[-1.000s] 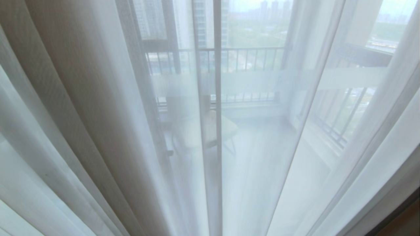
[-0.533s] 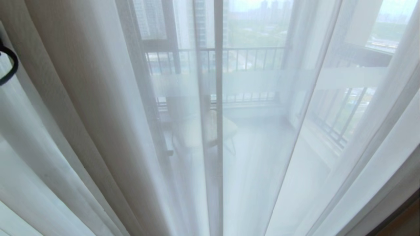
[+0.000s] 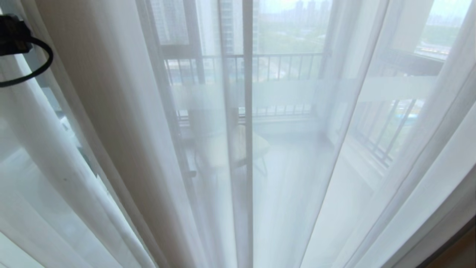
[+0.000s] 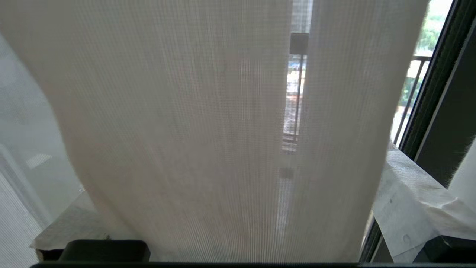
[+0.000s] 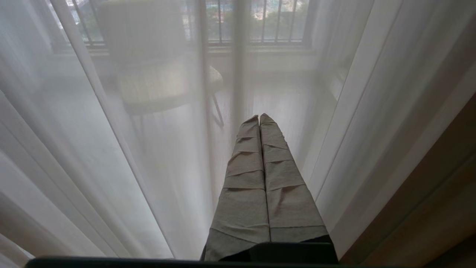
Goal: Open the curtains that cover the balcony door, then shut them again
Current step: Close the outer curtains on both sides
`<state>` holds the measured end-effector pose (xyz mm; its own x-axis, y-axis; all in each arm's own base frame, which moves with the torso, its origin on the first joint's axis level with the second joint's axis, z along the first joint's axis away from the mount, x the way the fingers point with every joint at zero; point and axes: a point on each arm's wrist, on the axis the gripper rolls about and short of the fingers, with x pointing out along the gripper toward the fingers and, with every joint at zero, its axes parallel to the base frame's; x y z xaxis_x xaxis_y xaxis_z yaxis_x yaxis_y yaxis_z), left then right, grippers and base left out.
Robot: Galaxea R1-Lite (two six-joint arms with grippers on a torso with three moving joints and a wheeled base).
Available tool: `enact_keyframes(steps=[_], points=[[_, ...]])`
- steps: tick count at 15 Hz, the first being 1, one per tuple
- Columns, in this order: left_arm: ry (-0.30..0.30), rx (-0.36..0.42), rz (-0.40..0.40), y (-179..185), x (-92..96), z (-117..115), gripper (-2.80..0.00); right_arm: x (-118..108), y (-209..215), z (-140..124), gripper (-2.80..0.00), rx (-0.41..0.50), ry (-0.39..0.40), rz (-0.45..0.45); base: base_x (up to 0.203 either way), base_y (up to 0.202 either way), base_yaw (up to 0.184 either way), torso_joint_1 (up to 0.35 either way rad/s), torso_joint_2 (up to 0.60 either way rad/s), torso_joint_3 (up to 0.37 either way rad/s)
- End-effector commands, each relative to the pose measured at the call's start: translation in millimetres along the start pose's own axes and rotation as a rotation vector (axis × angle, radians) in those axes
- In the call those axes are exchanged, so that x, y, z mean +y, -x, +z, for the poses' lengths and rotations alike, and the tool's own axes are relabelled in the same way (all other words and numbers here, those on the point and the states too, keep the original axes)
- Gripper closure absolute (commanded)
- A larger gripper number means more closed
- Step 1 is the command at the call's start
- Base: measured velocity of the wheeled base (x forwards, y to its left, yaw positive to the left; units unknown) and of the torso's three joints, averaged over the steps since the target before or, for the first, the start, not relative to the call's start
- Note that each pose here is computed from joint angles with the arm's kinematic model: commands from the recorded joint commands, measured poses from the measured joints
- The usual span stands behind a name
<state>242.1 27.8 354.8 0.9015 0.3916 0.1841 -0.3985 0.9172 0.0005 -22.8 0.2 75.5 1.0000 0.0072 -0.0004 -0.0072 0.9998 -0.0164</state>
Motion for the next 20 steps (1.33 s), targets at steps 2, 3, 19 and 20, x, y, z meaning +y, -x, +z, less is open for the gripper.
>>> enact_keyframes(steps=[2, 3, 19, 20], points=[[-0.005, 0.016, 0.015, -9, 0.5, -6, -2.8, 0, 0, 0, 0.0, 0.0, 0.0, 0.0, 0.0, 0.0, 0.0, 0.0, 0.0, 0.0], [-0.005, 0.018, 0.016, -9, 0.8, -7, -2.8, 0, 0, 0, 0.0, 0.0, 0.0, 0.0, 0.0, 0.0, 0.0, 0.0, 0.0, 0.0], [0.027, -0.078, 0.012, 38, 16.0, 23, 0.0, 0, 0, 0, 0.0, 0.0, 0.0, 0.0, 0.0, 0.0, 0.0, 0.0, 0.0, 0.0], [0.035, -0.1, 0.013, 46, 18.9, 30, 0.0, 0, 0, 0, 0.0, 0.0, 0.0, 0.0, 0.0, 0.0, 0.0, 0.0, 0.0, 0.0]])
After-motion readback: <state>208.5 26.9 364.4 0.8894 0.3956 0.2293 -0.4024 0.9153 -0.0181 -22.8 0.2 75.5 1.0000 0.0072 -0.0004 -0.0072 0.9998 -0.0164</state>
